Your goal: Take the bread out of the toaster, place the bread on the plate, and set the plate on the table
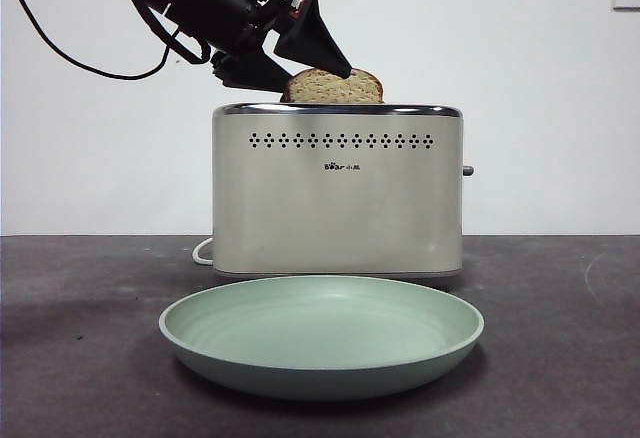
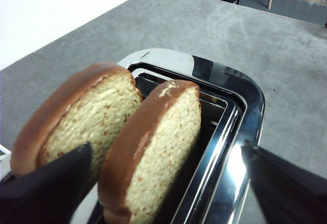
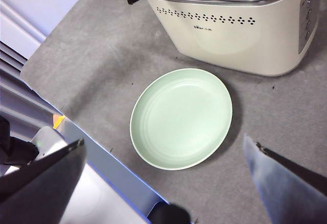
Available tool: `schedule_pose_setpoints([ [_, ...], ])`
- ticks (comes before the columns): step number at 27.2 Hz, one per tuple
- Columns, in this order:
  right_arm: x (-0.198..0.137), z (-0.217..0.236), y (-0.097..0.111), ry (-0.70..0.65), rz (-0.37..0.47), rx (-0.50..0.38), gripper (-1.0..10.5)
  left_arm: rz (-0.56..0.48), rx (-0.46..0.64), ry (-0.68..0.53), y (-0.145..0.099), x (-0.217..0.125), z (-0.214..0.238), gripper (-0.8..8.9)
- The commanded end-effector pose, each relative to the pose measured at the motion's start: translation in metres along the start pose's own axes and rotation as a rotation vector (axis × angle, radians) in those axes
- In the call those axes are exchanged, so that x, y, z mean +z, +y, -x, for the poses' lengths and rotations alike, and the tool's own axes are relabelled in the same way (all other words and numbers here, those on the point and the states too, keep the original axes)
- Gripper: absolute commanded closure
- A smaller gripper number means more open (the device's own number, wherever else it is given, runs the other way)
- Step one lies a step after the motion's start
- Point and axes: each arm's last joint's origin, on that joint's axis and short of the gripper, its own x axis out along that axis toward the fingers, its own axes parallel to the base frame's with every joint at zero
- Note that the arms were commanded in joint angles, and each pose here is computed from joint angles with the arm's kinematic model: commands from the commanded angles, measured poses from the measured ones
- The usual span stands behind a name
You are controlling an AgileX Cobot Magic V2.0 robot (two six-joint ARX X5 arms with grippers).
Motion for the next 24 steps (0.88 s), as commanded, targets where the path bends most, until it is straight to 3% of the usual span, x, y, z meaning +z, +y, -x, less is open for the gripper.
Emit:
schedule_pose_setpoints([
  [1,0.001,-0.001,-0.001,0.001,-0.005,-0.001,2.9,-0.011,-0.01,0.005,-0.002,-0.003,-0.005,7.32],
  [4,0.002,-0.003,-0.002,0.007,-0.009,-0.001,2.9,-0.003,-0.013,0.018,-0.002,-0.004,-0.005,8.26],
  [13,0.0,-0.003,-0.002,0.027,-0.027,0.002,2.9,-0.007,0.006,-0.014,0.002,0.006,0.0,8.22],
  [24,0.0,-0.003,-0.002,0.027,-0.026,0.001,2.9,-0.069,0.034,-0.126,-0.006,0.112,0.06,8.21],
])
